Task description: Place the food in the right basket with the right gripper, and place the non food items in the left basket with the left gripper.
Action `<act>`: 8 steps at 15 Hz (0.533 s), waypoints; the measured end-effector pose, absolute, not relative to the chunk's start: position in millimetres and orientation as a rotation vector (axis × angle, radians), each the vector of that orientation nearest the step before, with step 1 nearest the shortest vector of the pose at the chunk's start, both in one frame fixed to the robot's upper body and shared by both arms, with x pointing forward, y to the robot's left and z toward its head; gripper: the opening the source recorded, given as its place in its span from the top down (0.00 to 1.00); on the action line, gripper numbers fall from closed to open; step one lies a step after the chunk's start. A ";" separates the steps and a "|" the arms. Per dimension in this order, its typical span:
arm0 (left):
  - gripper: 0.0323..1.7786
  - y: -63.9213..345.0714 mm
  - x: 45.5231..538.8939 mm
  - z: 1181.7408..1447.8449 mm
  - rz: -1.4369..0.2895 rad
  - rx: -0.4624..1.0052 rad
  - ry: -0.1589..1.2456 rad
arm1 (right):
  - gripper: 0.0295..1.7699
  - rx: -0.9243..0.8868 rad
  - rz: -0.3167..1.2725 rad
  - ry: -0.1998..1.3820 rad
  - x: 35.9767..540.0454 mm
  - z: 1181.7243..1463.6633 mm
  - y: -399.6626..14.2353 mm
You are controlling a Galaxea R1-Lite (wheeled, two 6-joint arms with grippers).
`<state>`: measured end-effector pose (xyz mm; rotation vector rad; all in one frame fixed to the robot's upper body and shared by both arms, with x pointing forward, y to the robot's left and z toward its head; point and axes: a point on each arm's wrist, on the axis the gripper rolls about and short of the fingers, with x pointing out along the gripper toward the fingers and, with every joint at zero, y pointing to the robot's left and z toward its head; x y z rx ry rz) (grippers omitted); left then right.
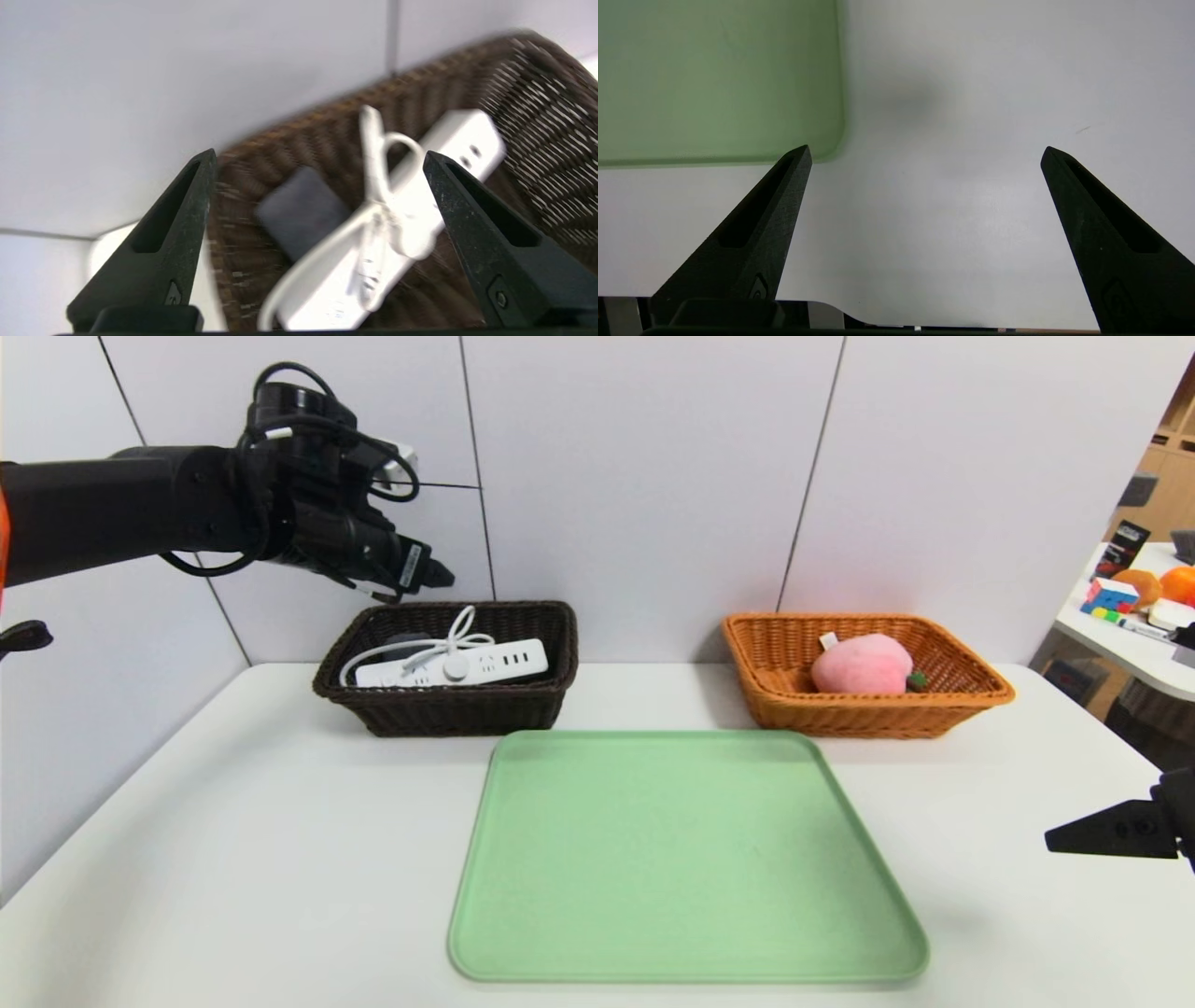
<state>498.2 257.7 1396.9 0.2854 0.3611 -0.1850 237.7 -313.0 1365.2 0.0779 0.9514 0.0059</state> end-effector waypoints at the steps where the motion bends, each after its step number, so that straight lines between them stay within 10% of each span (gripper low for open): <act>1: 0.11 259.7 494.5 1405.2 -0.126 0.291 0.332 | 0.04 0.069 -0.003 0.914 240.6 1367.5 -313.0; 8: 0.07 277.0 411.2 1442.6 0.022 0.321 0.437 | 0.04 0.013 0.004 0.749 244.4 1380.2 -313.2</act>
